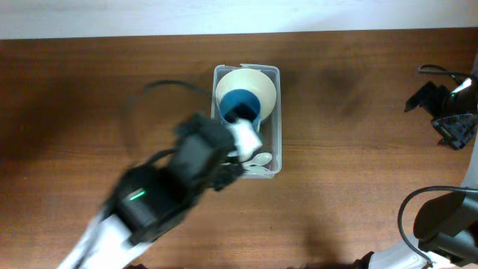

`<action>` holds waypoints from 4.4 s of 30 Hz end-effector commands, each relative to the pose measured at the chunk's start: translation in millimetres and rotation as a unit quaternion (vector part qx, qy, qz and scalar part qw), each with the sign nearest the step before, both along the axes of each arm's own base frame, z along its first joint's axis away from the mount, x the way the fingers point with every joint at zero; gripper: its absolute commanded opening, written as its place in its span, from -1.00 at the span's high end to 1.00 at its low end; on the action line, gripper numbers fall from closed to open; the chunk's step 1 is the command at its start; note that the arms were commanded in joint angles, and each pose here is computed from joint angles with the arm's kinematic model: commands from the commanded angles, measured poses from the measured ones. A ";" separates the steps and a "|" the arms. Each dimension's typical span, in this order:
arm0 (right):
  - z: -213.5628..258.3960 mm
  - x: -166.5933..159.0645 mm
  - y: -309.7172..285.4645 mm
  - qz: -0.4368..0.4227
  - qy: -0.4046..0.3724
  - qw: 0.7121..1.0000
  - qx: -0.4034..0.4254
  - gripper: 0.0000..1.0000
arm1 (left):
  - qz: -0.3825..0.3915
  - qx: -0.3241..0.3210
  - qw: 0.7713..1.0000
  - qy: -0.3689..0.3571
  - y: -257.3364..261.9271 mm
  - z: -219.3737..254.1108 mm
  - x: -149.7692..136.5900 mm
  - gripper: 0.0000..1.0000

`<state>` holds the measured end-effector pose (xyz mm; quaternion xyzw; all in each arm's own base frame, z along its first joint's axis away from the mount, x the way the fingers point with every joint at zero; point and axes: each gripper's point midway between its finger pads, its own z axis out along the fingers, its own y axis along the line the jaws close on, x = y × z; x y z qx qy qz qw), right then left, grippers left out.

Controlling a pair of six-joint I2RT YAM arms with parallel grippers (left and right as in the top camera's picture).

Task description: Pack container

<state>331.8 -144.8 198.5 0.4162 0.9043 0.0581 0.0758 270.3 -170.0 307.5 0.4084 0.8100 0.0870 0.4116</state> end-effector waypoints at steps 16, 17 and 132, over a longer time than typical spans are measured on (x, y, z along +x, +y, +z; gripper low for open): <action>11.3 -0.6 -2.2 0.001 -0.015 1.000 -0.011 -0.98 | 0.395 -0.149 0.905 -0.059 184.9 40.4 -36.6 -0.99; 11.3 -0.6 -2.2 0.001 -0.015 1.000 -0.011 -0.98 | 0.395 -0.148 0.905 -0.059 184.9 40.0 -36.8 -0.99; -98.0 -134.3 155.1 0.336 -0.403 0.820 -0.228 -0.98 | 0.383 -0.157 0.909 -0.048 178.3 37.5 -35.4 -0.99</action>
